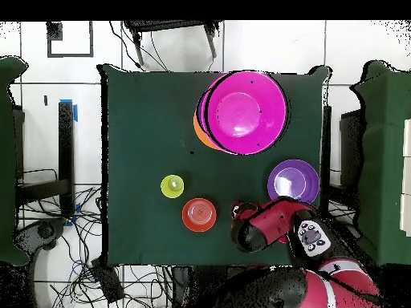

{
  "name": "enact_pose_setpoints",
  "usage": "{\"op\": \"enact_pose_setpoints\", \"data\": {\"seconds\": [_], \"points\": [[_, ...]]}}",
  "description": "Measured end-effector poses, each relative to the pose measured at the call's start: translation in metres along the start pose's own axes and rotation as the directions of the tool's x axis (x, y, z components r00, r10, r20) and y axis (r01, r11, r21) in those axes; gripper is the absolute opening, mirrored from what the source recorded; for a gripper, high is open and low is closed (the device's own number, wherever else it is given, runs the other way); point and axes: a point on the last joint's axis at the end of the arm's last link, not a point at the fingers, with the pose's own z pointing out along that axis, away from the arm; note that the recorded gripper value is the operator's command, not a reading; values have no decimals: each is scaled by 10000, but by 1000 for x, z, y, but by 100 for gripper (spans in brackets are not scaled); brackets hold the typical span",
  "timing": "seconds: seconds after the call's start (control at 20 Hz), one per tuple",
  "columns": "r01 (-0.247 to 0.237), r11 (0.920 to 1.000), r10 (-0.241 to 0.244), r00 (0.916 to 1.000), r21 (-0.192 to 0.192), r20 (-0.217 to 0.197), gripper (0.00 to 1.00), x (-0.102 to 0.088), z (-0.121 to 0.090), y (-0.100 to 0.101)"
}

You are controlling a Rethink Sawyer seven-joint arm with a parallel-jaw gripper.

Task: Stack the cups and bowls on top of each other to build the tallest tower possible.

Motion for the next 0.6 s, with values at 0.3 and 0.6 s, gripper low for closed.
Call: {"op": "enact_pose_setpoints", "data": {"seconds": [0.3,0.6], "points": [[30,10000,-31,9998,-41,-216,100,-3,0,-1],[384,9993,-381,9976,39,-573,100,-8,0,1]]}}
